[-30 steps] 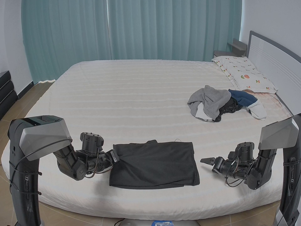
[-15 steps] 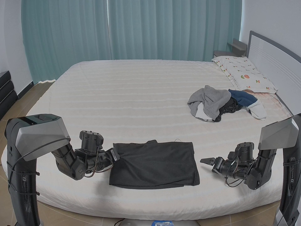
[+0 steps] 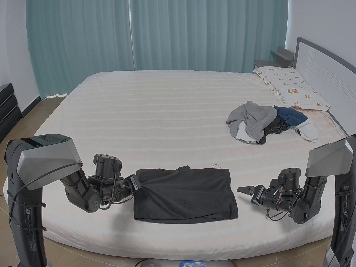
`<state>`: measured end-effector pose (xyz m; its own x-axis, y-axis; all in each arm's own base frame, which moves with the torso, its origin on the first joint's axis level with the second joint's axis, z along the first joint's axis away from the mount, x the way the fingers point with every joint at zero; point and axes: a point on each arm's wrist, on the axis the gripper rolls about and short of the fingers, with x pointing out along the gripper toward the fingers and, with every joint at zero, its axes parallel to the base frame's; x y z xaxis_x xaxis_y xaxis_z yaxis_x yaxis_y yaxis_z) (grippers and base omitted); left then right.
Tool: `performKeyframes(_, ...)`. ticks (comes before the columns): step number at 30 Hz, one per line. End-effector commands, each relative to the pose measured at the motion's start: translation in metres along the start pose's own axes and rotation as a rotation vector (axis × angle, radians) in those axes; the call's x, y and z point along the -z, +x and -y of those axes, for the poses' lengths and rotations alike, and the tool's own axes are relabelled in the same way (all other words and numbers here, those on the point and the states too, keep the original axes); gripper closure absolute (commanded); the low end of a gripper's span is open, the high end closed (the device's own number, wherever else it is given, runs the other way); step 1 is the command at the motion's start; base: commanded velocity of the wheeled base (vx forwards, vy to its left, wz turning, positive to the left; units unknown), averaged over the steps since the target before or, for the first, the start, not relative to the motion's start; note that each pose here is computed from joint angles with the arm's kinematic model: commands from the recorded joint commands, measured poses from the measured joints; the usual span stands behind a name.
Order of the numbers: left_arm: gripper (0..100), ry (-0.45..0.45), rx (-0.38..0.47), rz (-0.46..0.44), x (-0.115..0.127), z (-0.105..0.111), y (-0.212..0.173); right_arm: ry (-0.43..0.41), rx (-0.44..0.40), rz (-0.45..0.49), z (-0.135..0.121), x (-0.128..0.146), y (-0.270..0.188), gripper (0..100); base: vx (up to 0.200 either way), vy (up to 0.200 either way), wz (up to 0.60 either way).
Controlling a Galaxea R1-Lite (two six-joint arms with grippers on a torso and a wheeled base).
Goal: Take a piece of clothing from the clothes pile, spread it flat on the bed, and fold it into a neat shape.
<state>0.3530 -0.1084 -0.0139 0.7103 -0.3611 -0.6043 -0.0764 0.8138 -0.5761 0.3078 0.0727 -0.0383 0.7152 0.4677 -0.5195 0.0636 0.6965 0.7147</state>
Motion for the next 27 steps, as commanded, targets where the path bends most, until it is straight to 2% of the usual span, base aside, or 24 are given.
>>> performKeyframes(1,100,-0.001,0.001,0.003,-0.001,0.001,-0.001,-0.001,-0.003,0.000,-0.001,0.000,0.000,0,0.000,0.200,0.00)
performKeyframes(9,100,0.000,0.002,0.000,0.000,0.003,-0.003,0.077,-0.067,0.017,-0.022,-0.004,-0.001,0,0.000,0.200,0.00)
performKeyframes(20,100,-0.001,-0.032,-0.040,0.004,0.004,-0.005,0.084,-0.066,0.008,-0.023,-0.001,0.001,0,0.000,0.200,0.00)
performKeyframes(27,100,0.007,-0.046,-0.035,0.007,0.006,-0.004,0.082,-0.067,0.003,-0.023,0.001,0.001,0,0.000,0.200,0.00)
